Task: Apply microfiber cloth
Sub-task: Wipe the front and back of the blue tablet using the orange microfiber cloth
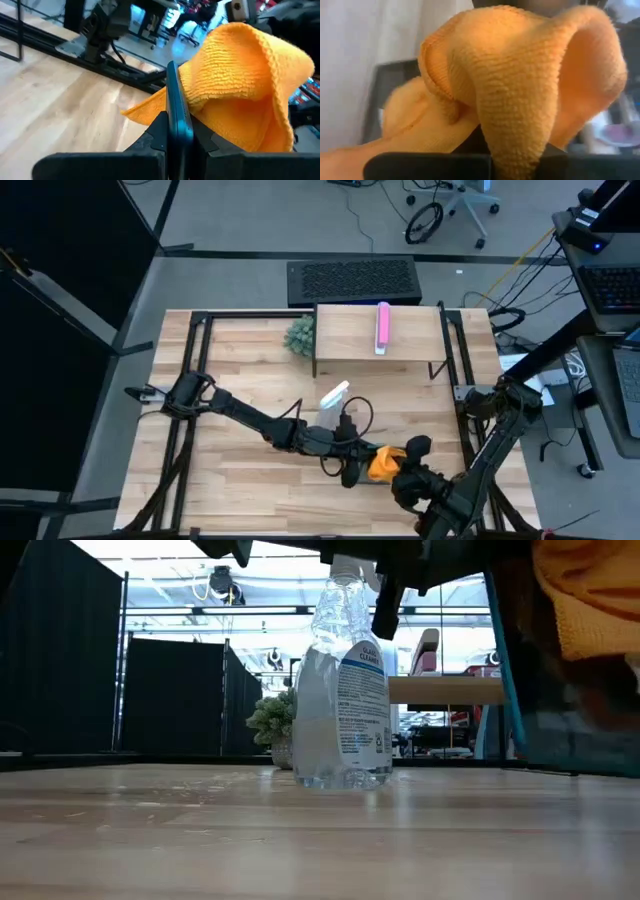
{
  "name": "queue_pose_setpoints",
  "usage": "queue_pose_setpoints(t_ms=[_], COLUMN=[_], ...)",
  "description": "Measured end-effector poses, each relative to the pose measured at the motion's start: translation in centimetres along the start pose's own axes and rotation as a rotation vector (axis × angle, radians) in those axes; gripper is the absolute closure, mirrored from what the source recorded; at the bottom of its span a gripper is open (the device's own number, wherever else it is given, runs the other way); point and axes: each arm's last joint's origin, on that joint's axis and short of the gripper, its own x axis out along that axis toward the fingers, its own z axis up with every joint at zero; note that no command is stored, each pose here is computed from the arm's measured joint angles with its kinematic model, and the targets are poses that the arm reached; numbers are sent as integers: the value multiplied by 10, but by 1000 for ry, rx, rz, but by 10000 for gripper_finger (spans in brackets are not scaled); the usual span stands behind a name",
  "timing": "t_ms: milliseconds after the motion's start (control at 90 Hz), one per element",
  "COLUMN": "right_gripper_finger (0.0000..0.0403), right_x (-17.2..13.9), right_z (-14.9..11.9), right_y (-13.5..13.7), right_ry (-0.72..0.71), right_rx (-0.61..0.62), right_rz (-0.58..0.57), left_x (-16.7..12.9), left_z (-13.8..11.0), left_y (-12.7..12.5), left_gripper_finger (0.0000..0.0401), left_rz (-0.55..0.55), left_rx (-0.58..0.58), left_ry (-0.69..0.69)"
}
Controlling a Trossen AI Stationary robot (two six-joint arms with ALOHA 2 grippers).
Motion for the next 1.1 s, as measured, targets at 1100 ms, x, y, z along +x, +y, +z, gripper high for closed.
queue_pose_setpoints(t_ms=[1100], right_gripper_finger=[403], right_x=[-54], right_z=[8], right_y=[13], right_ry=[184], right_rx=[93], right_rz=[81], left_x=[0], left_z=[5], left_y=[-3], left_gripper_finger=[391], left_rz=[-6], left_rx=[19], left_ry=[-39])
